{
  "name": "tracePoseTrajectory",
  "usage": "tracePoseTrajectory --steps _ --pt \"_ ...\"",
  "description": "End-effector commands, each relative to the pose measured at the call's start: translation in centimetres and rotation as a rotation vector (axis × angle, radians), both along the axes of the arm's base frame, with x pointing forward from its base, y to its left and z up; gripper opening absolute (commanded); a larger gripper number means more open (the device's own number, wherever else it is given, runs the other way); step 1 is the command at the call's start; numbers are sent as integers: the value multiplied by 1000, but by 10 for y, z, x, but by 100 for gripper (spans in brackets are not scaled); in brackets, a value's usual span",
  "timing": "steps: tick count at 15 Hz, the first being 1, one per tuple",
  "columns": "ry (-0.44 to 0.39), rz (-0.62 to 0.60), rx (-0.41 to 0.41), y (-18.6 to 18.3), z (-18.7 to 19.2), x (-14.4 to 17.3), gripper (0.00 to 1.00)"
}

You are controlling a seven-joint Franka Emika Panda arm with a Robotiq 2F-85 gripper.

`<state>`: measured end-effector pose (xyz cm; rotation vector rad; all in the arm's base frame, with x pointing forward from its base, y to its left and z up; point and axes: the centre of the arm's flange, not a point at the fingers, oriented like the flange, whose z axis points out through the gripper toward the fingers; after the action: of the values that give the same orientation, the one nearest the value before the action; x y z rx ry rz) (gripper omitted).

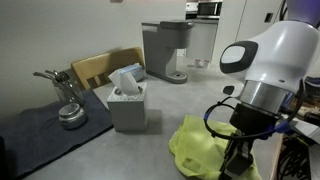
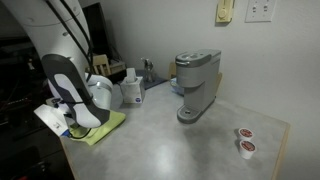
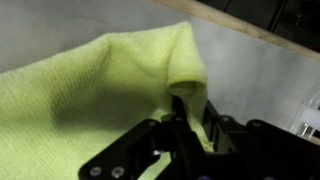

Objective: Pick up the wipe from the box and wrap it in the towel on the table

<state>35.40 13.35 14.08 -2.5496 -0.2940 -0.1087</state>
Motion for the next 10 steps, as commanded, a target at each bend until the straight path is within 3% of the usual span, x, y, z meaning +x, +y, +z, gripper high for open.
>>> tracePoseTrajectory --steps 1,7,10 --pt "-11 -13 10 -13 31 39 55" --pt "-79 -83 -7 -28 72 44 98" --pt "-103 -145 -16 -41 101 45 100"
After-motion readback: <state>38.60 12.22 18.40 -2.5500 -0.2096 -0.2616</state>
